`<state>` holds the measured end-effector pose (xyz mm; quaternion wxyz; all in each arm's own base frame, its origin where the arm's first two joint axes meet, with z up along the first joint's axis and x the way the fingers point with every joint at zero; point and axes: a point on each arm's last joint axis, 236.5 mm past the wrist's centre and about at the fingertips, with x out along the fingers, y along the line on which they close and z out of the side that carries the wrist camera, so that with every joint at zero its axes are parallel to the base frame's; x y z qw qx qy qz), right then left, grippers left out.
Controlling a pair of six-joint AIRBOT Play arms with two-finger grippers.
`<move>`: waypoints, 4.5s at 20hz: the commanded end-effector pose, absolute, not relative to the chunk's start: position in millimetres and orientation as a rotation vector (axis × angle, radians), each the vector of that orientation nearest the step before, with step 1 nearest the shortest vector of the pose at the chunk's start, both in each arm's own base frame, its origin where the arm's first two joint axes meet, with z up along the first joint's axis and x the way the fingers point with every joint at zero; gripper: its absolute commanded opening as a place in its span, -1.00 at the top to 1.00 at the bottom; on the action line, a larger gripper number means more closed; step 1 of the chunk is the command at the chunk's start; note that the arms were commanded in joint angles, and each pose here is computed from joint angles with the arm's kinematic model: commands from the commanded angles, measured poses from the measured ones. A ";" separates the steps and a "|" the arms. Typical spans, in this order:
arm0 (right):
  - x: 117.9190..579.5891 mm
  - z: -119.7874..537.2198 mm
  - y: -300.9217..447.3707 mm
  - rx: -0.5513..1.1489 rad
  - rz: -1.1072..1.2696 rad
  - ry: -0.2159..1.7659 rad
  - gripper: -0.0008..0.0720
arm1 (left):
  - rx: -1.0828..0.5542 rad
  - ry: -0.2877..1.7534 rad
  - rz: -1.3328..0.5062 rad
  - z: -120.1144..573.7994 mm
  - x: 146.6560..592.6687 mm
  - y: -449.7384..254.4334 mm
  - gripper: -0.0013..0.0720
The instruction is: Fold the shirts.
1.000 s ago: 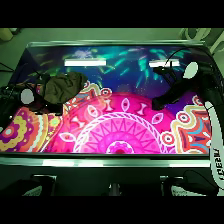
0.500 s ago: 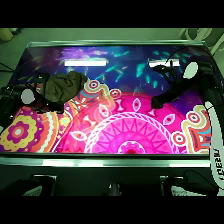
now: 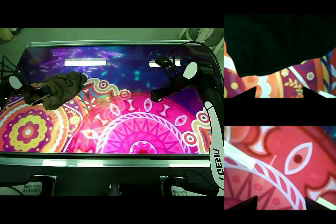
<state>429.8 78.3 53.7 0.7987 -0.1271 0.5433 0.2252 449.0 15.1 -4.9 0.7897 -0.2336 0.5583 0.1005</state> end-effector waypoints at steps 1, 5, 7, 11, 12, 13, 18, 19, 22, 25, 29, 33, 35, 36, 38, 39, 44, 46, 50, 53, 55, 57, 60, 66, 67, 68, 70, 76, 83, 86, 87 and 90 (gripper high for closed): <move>434.8 55.1 77.8 -0.274 0.474 1.146 -0.70 | -0.829 1.292 0.206 -46.6 460.5 17.1 -1.00; 435.0 55.1 77.7 -0.275 0.474 1.145 -0.70 | -0.807 1.264 0.189 -78.4 483.7 -5.0 -1.00; 434.8 55.0 77.7 -0.275 0.474 1.146 -0.70 | -0.794 1.176 0.181 -76.8 505.2 -11.1 -1.00; 434.7 55.2 77.8 -0.275 0.475 1.146 -0.70 | -0.850 1.151 0.227 -88.6 514.3 -13.8 -0.29; 434.5 55.1 77.8 -0.275 0.475 1.147 -0.70 | -0.849 1.149 0.226 -87.7 514.7 -13.4 0.45; 433.8 55.2 77.8 -0.275 0.476 1.149 -0.70 | -0.846 1.137 0.221 -82.3 515.9 -12.1 0.81; 435.8 75.9 77.6 -0.333 0.505 1.108 -0.47 | -0.557 0.800 -0.018 72.5 546.8 -18.3 0.88; 439.4 91.2 74.8 -0.350 0.488 1.068 -0.48 | -0.483 0.706 -0.075 123.1 542.0 -26.7 0.88; 450.0 169.5 56.7 -0.436 0.386 0.878 -0.48 | -0.372 0.409 -0.223 280.5 482.5 -68.6 0.88; 437.6 275.4 46.4 -0.480 0.290 0.611 -0.48 | -0.353 0.107 -0.415 407.2 393.7 -129.6 0.88; 382.8 397.7 40.9 -0.486 0.203 0.285 -0.48 | -0.386 -0.050 -0.649 467.0 321.6 -196.5 0.88; 324.3 433.7 34.7 -0.495 0.176 0.205 -0.48 | -0.360 0.164 -0.762 384.6 331.2 -269.6 0.88; 309.9 411.7 27.0 -0.506 0.175 0.313 -0.48 | -0.341 0.320 -0.760 315.2 345.5 -295.2 0.88; 304.9 390.9 24.0 -0.513 0.187 0.405 -0.48 | -0.337 0.391 -0.744 282.1 352.1 -300.7 0.88; 295.6 335.7 23.1 -0.500 0.244 0.648 -0.48 | -0.311 0.547 -0.700 210.9 360.9 -302.8 0.88; 294.1 301.8 26.5 -0.473 0.283 0.781 -0.48 | -0.291 0.629 -0.681 177.1 360.2 -301.0 0.88; 282.9 111.1 95.4 -0.249 0.655 1.224 -0.53 | -0.232 0.950 -0.613 82.6 332.3 -276.9 0.88; 257.1 39.6 122.3 -0.094 0.760 1.341 -0.56 | -0.195 0.975 -0.590 79.3 330.2 -261.7 0.88; 224.9 -46.6 161.4 0.261 0.763 1.439 -0.59 | -0.155 1.016 -0.560 70.9 327.9 -245.7 0.88; 216.0 -73.3 171.0 0.361 0.756 1.470 -0.53 | -0.154 1.015 -0.560 71.0 327.9 -246.1 0.88; 219.3 -82.5 177.0 0.379 0.744 1.479 -0.53 | -0.154 1.012 -0.559 71.3 328.6 -246.0 0.88; 221.8 -90.1 195.4 0.375 0.752 1.467 -0.53 | -0.154 1.011 -0.559 71.5 328.5 -246.0 0.88; 224.2 -100.1 213.9 0.327 0.746 1.440 0.43 | -0.154 1.009 -0.560 72.2 328.5 -245.9 0.88; 265.1 -35.8 196.0 -0.022 0.834 1.217 0.93 | -0.172 0.800 -0.580 143.3 347.7 -246.6 0.88; 289.3 4.3 180.6 -0.141 0.792 1.110 0.93 | -0.175 0.689 -0.589 184.6 353.6 -244.8 0.88; 316.6 59.7 159.6 -0.237 0.707 0.972 0.93 | -0.187 0.547 -0.601 240.5 355.9 -240.9 0.88; 350.7 213.2 116.0 -0.365 0.506 0.595 0.93 | -0.235 0.221 -0.627 372.6 337.5 -223.0 0.88; 218.7 530.9 60.5 -0.389 0.227 -0.225 0.93 | -0.296 -0.310 -0.628 571.0 203.5 -136.1 0.88; 222.2 478.4 51.1 -0.451 0.234 0.011 0.92 | -0.246 0.020 -0.477 492.9 209.9 -107.8 0.88; 269.9 427.8 59.7 -0.511 0.287 0.208 0.92 | -0.182 0.229 -0.426 433.0 232.1 -113.3 0.88; 293.3 400.7 64.0 -0.552 0.319 0.303 0.92 | -0.151 0.320 -0.396 403.6 242.8 -114.3 0.88; 374.1 302.7 80.2 -0.617 0.424 0.579 0.92 | -0.052 0.601 -0.319 294.8 278.4 -124.0 0.88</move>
